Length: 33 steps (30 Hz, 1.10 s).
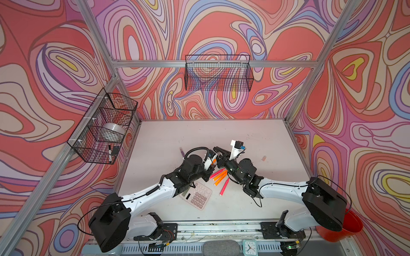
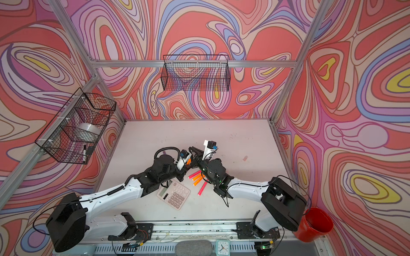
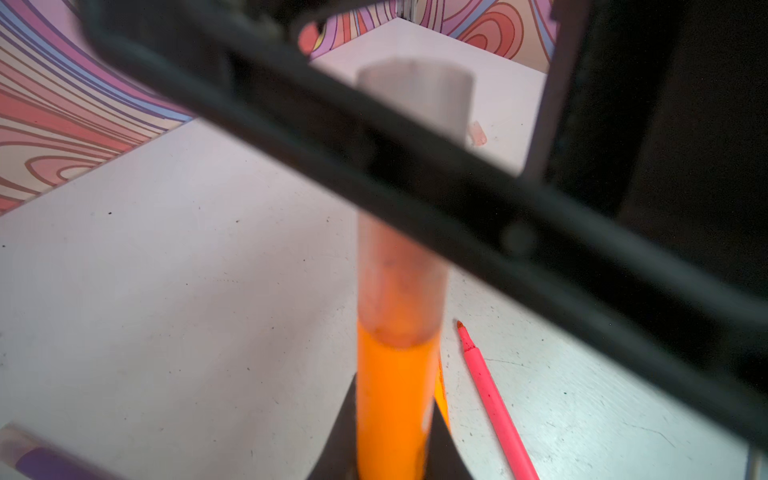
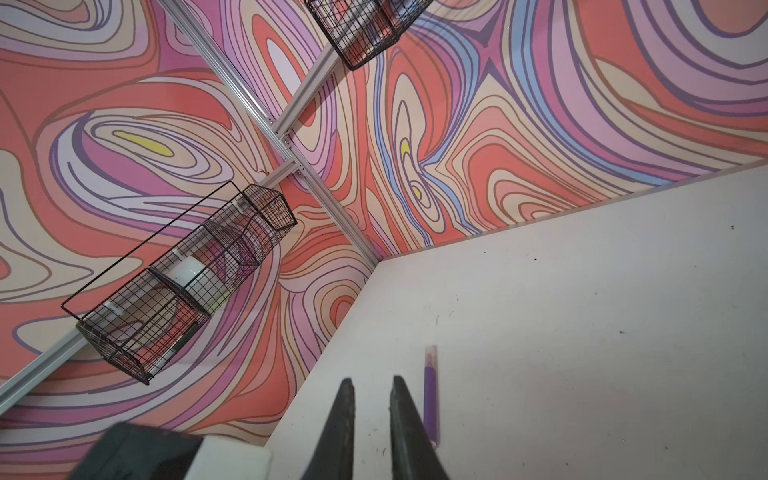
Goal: Insert the pens into the pen caps
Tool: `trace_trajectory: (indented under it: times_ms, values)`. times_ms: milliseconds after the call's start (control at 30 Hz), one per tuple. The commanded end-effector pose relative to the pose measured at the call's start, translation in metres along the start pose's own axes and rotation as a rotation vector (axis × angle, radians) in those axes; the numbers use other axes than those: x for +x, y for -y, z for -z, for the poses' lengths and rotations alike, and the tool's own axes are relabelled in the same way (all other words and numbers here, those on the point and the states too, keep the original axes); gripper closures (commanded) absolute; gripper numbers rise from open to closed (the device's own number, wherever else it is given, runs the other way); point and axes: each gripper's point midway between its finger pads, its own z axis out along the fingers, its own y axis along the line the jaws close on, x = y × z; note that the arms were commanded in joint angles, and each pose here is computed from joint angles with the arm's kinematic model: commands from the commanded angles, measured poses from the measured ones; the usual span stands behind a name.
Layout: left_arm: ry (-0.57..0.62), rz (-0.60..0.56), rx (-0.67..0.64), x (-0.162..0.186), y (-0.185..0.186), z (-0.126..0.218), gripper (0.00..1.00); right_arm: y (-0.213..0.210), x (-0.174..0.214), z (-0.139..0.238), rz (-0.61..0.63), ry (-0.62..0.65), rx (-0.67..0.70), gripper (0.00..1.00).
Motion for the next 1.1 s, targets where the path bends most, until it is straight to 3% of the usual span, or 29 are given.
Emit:
trace_trajectory:
  times_ms: [0,300,500,667,867,967,1067]
  values:
    - [0.778,0.164,-0.16,-0.192,-0.05,0.102,1.0,0.028,0.166,0.067,0.061,-0.637,0.028,1.0]
    - [0.577,0.11,-0.017,-0.131,-0.022,0.072,1.0,0.019,0.126,0.055,0.097,-0.565,0.103,1.0]
    - [0.515,0.106,0.06,-0.086,-0.006,0.06,1.0,0.012,0.098,0.038,0.088,-0.491,0.139,1.0]
    - [0.419,0.131,0.063,-0.054,-0.006,0.047,1.0,0.006,0.085,0.031,0.115,-0.464,0.151,0.76]
    - [0.322,0.194,-0.079,-0.024,-0.035,0.031,1.0,0.017,0.048,0.043,0.152,-0.386,0.264,0.39]
    - [0.277,0.315,-0.139,-0.011,-0.075,0.03,1.0,0.047,0.028,0.056,0.144,-0.367,0.407,0.35]
    - [0.197,0.495,-0.294,0.012,-0.134,0.032,1.0,0.073,0.015,0.075,0.111,-0.343,0.485,0.33]
